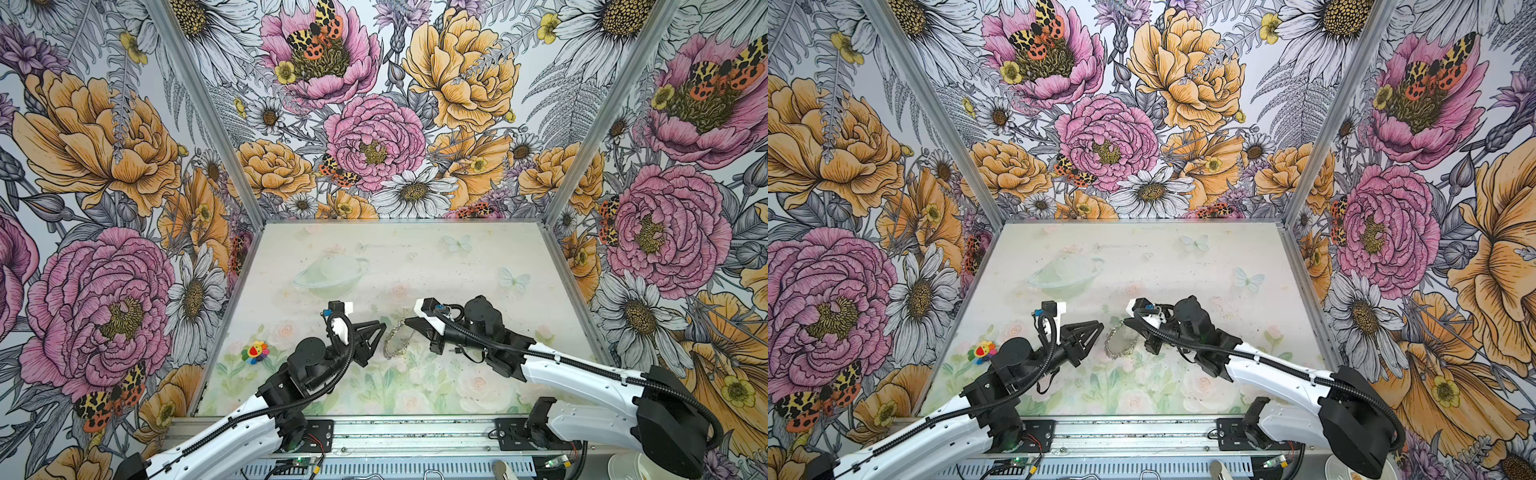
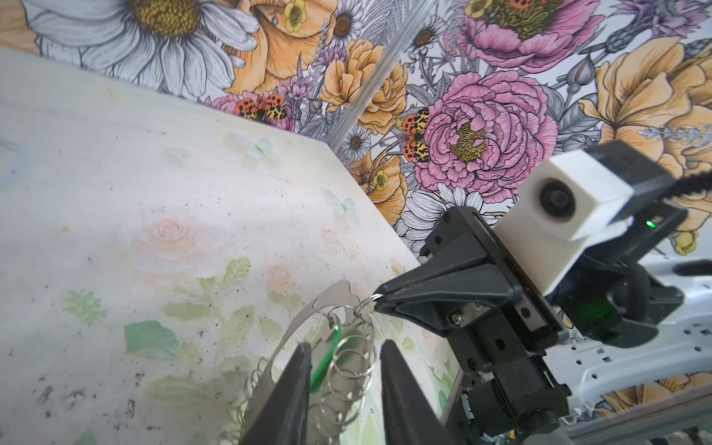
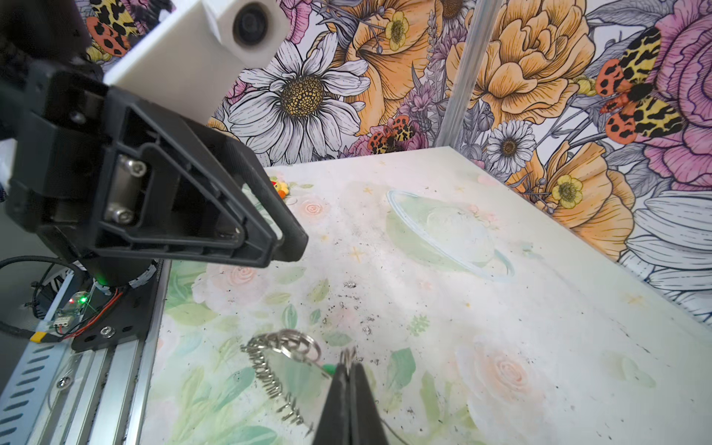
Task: Attach keys to a key ring
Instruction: Insert the key into the keyring.
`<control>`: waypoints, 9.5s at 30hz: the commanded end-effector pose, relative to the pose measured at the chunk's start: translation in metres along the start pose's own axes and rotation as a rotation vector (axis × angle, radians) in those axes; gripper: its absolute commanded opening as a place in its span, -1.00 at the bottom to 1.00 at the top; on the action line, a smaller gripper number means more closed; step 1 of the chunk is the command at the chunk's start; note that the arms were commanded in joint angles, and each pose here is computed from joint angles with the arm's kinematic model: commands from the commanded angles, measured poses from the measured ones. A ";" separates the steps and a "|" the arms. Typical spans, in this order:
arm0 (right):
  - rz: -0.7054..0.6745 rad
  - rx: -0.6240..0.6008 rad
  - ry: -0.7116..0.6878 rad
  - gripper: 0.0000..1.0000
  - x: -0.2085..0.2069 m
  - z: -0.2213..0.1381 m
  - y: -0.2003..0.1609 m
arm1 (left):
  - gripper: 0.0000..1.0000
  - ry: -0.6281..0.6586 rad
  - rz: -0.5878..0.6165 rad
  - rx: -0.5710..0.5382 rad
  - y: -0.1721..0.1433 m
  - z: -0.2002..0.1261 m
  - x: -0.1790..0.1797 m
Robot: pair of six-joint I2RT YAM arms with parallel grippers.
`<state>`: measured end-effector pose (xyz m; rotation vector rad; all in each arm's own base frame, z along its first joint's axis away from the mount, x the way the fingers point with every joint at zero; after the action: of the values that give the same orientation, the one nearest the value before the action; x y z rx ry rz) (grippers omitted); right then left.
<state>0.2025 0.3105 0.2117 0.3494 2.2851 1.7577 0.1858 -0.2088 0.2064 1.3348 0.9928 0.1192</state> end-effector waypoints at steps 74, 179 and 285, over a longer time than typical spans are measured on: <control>-0.065 -0.176 0.326 -1.00 0.042 -0.022 0.029 | -0.84 -0.480 0.458 0.057 -0.021 0.013 -0.055; -0.050 -0.122 0.397 -1.00 0.046 -0.017 0.027 | -0.68 -0.463 0.526 0.105 -0.024 0.012 -0.053; -0.115 -0.076 0.368 -1.00 0.044 -0.034 0.038 | -0.56 -0.420 0.592 0.158 -0.032 0.016 -0.048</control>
<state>0.1564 0.3024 0.2418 -0.0677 2.4593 1.9104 0.1490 -0.2595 0.2007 1.6987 0.2229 0.1891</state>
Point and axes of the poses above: each gripper's point midway between its finger pads, its own z axis out along the fingers, its own x axis along the line the jaws close on, y = z × x, the point moved 1 cm from there along -z, back along the fingers, and after that the axes turned 1 degree about z, right-handed, at the moved point
